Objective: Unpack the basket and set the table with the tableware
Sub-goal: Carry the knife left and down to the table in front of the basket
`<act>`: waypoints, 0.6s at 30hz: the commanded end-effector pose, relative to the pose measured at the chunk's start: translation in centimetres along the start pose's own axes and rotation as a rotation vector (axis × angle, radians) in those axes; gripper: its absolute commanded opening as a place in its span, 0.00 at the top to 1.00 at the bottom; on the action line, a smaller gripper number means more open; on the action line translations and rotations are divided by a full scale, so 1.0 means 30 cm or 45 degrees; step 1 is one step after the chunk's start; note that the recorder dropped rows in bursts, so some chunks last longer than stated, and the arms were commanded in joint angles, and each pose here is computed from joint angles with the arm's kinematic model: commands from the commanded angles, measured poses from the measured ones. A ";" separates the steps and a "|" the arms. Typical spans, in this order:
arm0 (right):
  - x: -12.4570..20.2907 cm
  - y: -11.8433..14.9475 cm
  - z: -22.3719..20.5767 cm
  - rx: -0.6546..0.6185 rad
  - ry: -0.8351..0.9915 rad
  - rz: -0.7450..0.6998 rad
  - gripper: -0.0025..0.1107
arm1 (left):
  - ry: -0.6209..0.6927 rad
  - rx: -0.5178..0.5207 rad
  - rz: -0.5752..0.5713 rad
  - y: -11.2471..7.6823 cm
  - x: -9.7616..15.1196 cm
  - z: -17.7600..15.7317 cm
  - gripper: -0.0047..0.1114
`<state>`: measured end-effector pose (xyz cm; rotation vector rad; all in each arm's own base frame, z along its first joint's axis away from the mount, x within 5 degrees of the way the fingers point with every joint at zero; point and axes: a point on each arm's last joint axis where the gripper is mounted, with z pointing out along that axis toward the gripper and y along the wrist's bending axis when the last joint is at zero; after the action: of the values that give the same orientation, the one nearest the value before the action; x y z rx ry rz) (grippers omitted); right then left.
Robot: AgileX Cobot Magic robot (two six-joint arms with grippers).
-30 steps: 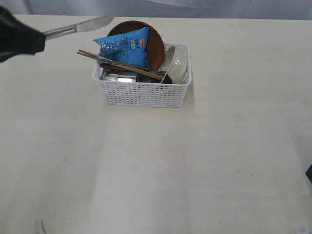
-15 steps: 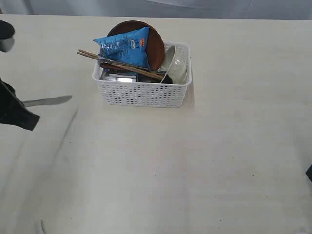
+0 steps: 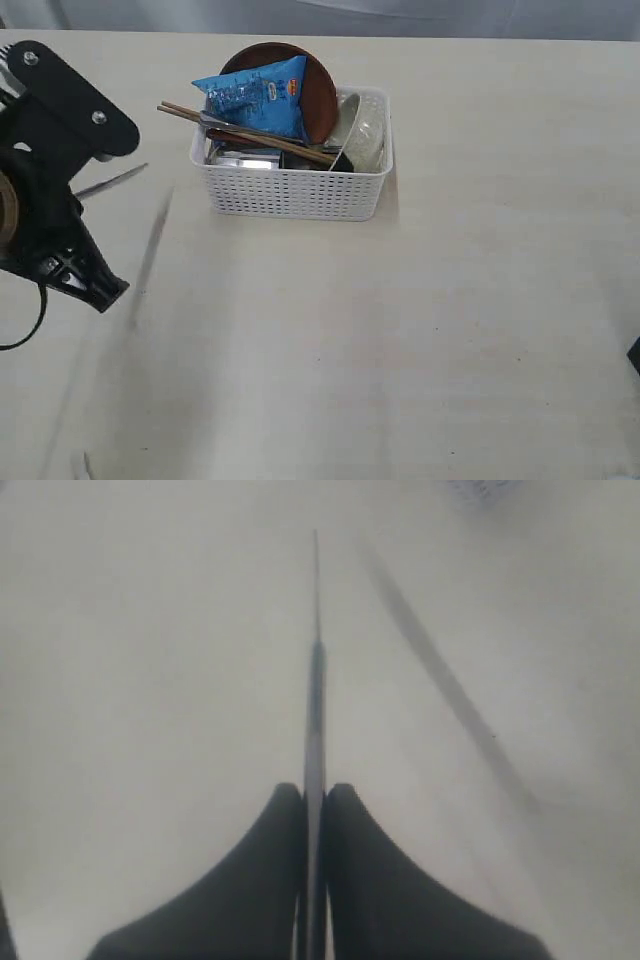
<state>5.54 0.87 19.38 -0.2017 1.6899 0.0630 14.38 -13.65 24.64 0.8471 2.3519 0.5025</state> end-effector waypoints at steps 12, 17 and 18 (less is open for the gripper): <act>-0.002 -0.001 -0.001 0.008 -0.014 0.006 0.98 | 0.020 -0.075 0.339 -0.377 0.043 0.081 0.96; -0.002 -0.001 -0.001 0.008 -0.014 0.006 0.98 | 0.050 0.016 0.353 -0.415 0.054 0.098 0.96; -0.002 -0.001 -0.001 0.008 -0.014 0.006 0.98 | 0.054 0.033 0.358 -0.421 0.056 0.099 0.96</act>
<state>5.54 0.87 19.38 -0.2017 1.6899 0.0630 10.05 -20.80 15.72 1.1587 2.2567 0.6916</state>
